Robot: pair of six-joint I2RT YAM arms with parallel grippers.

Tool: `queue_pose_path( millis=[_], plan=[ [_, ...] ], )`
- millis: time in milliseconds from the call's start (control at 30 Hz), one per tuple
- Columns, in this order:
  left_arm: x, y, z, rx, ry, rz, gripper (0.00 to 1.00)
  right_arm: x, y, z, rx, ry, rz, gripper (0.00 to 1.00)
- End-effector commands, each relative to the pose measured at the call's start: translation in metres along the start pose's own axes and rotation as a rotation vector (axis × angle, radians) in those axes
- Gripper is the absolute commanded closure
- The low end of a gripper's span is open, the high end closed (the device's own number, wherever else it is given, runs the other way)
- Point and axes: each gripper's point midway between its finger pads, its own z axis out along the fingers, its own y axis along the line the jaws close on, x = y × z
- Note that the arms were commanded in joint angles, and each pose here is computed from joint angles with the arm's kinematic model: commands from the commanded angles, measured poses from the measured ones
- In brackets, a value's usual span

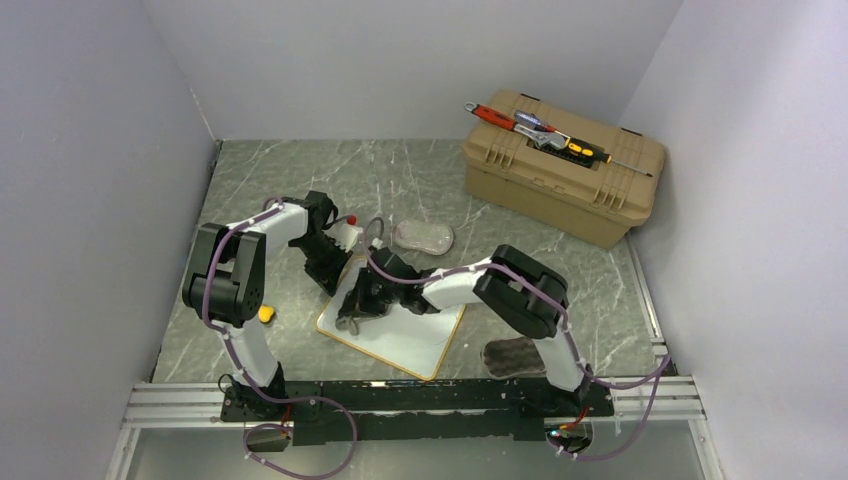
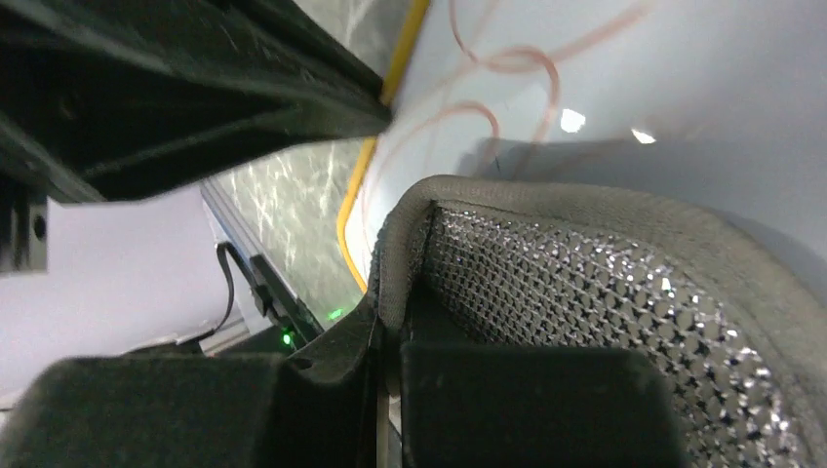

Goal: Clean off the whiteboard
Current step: Erase the whiteboard at the center of the board.

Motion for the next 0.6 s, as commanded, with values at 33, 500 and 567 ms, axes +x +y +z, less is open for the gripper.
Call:
queue_pose_path(
  millis=[33,500,567],
  plan=[
    [0.002,-0.009,0.029,0.06,0.006,0.049,0.97,0.058,-0.134,-0.057,0.349,0.113,0.096,1.0],
    [0.004,-0.008,0.034,0.063,0.011,0.044,0.97,0.081,-0.187,-0.158,0.462,0.021,0.13,1.0],
    [0.002,-0.009,0.033,0.064,0.009,0.042,0.97,0.068,-0.168,-0.123,0.43,0.044,0.088,1.0]
  ],
)
